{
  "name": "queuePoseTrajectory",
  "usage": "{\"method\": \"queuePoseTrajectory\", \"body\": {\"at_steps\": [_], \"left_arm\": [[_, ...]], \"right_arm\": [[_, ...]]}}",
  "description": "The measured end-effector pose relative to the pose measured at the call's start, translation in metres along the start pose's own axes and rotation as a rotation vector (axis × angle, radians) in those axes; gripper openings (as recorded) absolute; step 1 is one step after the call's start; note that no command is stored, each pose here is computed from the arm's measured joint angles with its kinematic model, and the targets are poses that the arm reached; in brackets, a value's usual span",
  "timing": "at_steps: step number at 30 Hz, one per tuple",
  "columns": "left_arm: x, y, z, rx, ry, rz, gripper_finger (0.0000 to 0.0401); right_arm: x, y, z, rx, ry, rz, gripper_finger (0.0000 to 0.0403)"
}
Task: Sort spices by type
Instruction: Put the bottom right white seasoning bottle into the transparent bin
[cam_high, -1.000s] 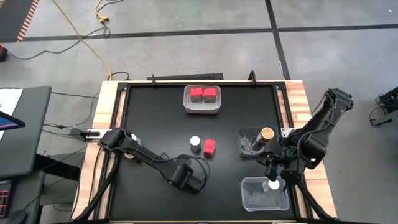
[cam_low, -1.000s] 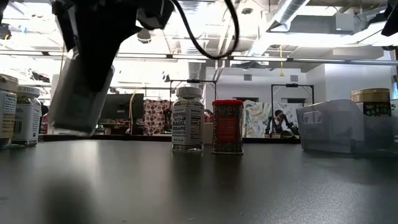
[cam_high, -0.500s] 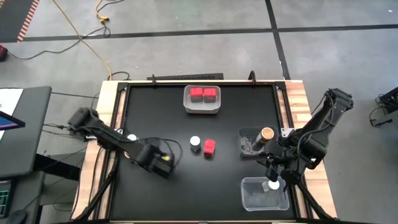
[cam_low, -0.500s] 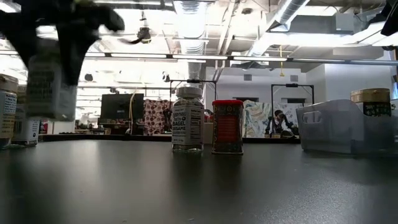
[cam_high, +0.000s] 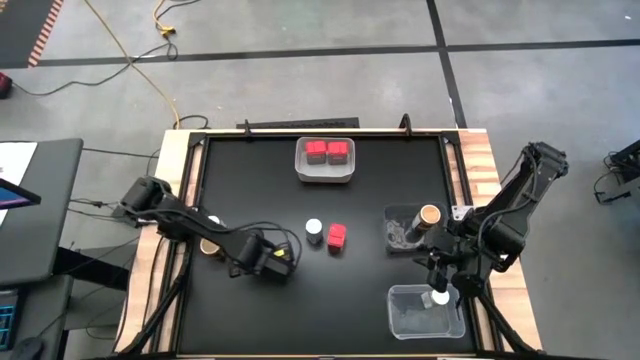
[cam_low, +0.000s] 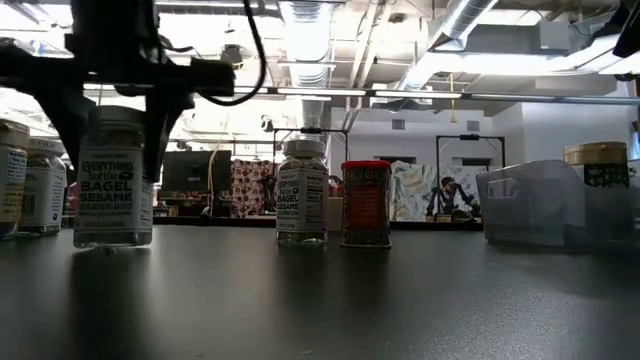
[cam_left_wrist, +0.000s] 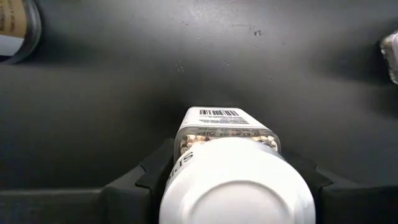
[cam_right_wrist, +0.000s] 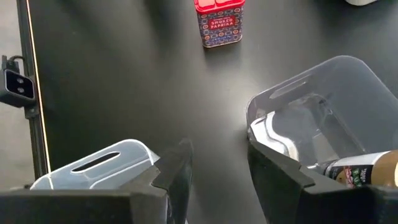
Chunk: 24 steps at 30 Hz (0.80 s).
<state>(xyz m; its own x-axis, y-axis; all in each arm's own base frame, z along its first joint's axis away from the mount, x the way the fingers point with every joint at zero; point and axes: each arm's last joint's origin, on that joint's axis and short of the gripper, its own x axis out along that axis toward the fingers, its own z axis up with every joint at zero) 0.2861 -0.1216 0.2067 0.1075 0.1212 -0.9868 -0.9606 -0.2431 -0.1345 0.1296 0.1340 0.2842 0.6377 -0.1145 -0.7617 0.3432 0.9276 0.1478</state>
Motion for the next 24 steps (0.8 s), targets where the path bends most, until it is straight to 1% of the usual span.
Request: {"method": "queuePoseTrajectory", "body": {"at_steps": [4,5,10,13,18,24], "left_arm": [[0.001,-0.009,-0.003,-0.015,-0.036,0.048,0.0193],[0.001,-0.010,-0.003,-0.019,-0.037,0.050,0.0200],[0.003,-0.011,-0.002,-0.051,-0.040,0.049,0.0266],[0.003,-0.013,-0.003,-0.050,-0.025,0.028,0.0287],[0.003,-0.016,-0.005,0.022,-0.005,-0.001,0.0294],[0.003,-0.016,-0.005,0.026,-0.007,-0.004,0.0296]], "right_arm": [[0.000,0.000,0.000,-0.007,0.000,0.000,0.0182],[0.000,0.000,0.000,-0.008,0.000,0.000,0.0182],[0.000,0.000,0.000,-0.008,0.000,0.000,0.0182],[0.000,0.000,0.000,-0.008,0.001,0.000,0.0182],[0.000,0.000,0.000,-0.009,0.001,-0.001,0.0182],[0.000,0.000,0.000,-0.009,0.000,-0.001,0.0182]]}}
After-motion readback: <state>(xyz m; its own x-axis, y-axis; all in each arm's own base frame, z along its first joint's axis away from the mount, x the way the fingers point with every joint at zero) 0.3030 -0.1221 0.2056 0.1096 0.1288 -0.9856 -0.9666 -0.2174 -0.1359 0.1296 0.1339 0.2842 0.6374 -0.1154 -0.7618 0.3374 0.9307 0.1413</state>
